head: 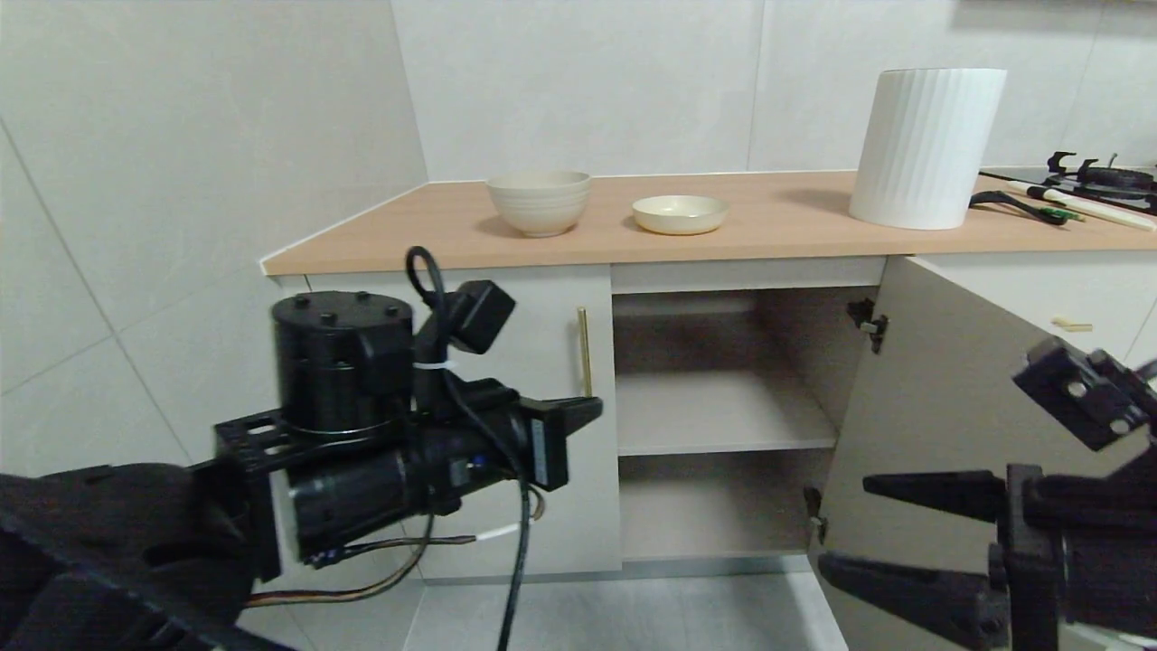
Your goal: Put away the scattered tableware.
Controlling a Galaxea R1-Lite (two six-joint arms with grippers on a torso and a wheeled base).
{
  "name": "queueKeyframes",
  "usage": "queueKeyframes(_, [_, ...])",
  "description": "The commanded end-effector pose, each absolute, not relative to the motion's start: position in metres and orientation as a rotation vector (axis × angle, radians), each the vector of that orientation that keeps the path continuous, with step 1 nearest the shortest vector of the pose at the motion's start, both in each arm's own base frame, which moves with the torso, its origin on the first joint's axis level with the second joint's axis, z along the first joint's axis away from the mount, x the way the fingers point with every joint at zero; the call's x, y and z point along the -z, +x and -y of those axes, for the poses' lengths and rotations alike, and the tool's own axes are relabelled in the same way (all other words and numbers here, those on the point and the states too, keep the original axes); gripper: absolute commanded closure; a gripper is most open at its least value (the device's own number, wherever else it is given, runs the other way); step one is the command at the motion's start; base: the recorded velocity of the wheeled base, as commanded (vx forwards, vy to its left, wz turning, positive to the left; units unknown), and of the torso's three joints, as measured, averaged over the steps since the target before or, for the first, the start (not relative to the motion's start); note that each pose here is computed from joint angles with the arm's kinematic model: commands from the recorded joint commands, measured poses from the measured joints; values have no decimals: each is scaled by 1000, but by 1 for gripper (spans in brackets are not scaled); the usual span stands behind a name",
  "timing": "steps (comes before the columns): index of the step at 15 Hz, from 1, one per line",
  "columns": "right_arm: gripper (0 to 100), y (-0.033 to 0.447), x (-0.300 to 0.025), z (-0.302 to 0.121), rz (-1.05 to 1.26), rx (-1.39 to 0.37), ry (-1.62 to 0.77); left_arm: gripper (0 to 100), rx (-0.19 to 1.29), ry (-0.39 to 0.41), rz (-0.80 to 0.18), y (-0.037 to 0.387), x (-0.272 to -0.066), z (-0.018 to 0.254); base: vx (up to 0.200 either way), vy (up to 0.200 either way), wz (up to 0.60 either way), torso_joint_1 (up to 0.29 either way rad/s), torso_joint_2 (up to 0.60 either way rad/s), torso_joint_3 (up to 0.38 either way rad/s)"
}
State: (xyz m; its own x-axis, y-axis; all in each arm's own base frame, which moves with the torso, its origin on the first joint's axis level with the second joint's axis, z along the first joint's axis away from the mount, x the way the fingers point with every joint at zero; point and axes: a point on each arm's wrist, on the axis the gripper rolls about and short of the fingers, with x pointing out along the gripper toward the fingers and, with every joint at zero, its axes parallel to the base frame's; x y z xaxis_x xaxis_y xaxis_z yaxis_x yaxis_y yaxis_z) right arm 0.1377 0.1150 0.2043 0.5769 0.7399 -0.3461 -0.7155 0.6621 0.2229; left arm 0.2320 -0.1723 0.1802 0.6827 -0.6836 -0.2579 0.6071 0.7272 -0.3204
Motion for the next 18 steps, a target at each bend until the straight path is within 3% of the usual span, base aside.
queueKeyframes(1, [0, 170, -215, -131, -430, -800, 63, 100, 599, -179, -300, 208, -189, 119, 0, 0, 0, 0, 0, 0])
queueKeyframes(2, [0, 179, -224, -138, -403, -763, 70, 100, 529, -167, -278, 200, -191, 100, 0, 0, 0, 0, 0, 0])
queueKeyframes(6, [0, 202, -253, -155, -330, -708, 80, 100, 402, -179, -281, 194, -209, 69, 0, 0, 0, 0, 0, 0])
queueKeyframes(9, [0, 197, -244, -156, -397, -695, 102, 100, 352, -185, -290, 200, -215, 59, 0, 0, 0, 0, 0, 0])
queueKeyframes(10, [0, 196, -244, -155, -398, -688, 100, 0, 344, -186, -292, 203, -216, 58, 0, 0, 0, 0, 0, 0])
queueKeyframes(18, [0, 195, -248, -154, -388, -675, 107, 0, 355, -197, -202, 192, -236, 55, 0, 0, 0, 0, 0, 0])
